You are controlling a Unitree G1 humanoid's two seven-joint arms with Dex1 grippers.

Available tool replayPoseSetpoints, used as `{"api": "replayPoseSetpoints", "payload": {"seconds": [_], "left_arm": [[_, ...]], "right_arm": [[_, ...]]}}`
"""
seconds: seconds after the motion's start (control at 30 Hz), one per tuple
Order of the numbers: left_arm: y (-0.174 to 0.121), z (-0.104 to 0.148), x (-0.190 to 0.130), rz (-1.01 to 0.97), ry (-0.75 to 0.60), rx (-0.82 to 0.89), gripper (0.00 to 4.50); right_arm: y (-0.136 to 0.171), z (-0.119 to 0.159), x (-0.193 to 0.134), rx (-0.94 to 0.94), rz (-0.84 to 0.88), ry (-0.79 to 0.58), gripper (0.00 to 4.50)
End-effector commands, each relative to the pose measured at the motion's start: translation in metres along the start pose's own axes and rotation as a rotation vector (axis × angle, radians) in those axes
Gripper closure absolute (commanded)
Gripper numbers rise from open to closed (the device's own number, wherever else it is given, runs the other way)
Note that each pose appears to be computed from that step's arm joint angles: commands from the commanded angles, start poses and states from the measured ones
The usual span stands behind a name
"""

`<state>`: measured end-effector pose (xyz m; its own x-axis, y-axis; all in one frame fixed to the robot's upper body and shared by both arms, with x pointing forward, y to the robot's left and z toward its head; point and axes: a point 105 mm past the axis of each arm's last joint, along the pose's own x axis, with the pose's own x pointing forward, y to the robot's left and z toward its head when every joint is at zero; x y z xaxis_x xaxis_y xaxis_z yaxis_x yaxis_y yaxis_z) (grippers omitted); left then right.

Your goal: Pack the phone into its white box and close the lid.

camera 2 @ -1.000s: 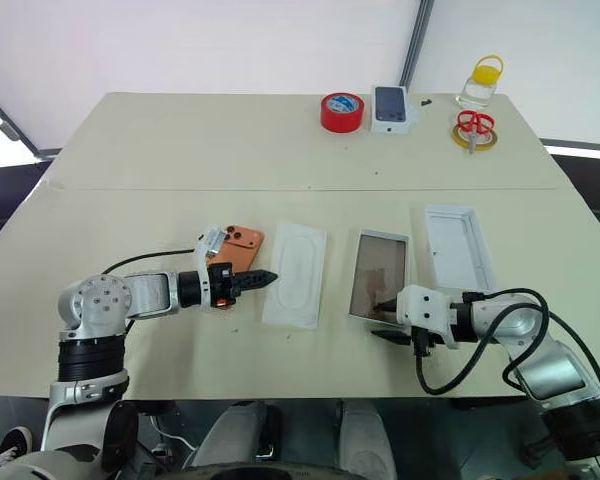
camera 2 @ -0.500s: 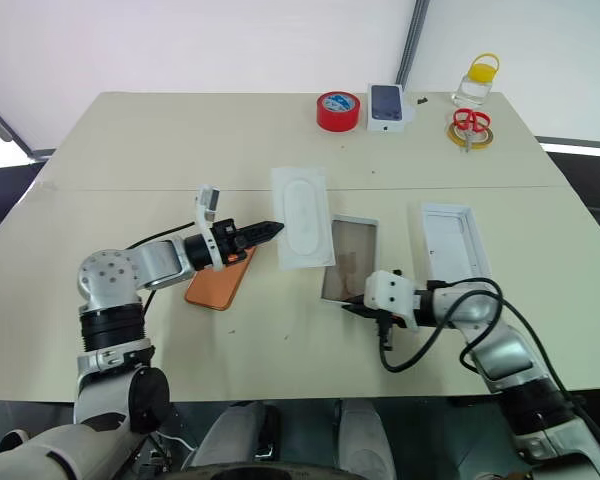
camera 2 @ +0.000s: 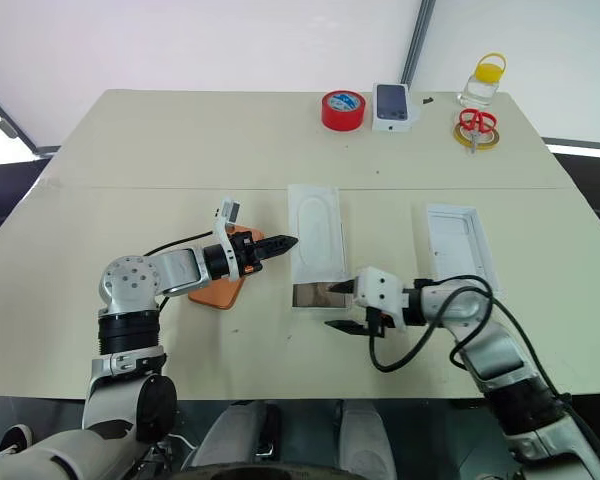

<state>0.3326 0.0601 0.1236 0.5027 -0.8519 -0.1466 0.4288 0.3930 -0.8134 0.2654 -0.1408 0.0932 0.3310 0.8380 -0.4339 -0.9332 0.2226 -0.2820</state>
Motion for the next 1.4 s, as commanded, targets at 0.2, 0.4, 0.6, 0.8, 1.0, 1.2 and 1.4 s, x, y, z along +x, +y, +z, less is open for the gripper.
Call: {"api": "replayPoseSetpoints", "payload": {"seconds": [0.2, 0.4, 0.6, 0.8, 1.0, 1.2, 1.4], "left_arm": [[-0.008, -0.002, -0.006, -0.013, -0.018, 0.008, 4.5], [-0.009, -0.013, -0.005, -0.009, 0.002, -0.014, 4.5], [-0.005, -0.012, -0.011, 0.01, 0.006, -0.005, 2.67], [-0.016, -0.002, -0.003, -0.011, -0.003, 0.102, 1.24], [-0.022, 0.013, -0.011, 0.034, -0.067, 0.41, 1.16], [-0.005, 0.049, -0.043, 0.187, -0.269, 0.807, 1.16], [0.023, 0.087, -0.079, 0.338, -0.4, 0.884, 1.16]], "right_arm": [[-0.036, -0.006, -0.034, -0.038, -0.213, 0.012, 1.7], [-0.038, -0.01, -0.029, -0.071, -0.208, 0.025, 1.7], [-0.047, -0.016, -0.032, -0.107, -0.231, 0.053, 1.64], [-0.069, 0.018, -0.023, -0.045, -0.325, -0.152, 1.64], [-0.067, 0.048, 0.007, -0.032, -0.307, -0.274, 3.0], [-0.061, 0.056, 0.039, -0.145, -0.32, -0.23, 4.46], [-0.031, 0.051, 0.067, -0.283, -0.193, -0.153, 4.46]]}}
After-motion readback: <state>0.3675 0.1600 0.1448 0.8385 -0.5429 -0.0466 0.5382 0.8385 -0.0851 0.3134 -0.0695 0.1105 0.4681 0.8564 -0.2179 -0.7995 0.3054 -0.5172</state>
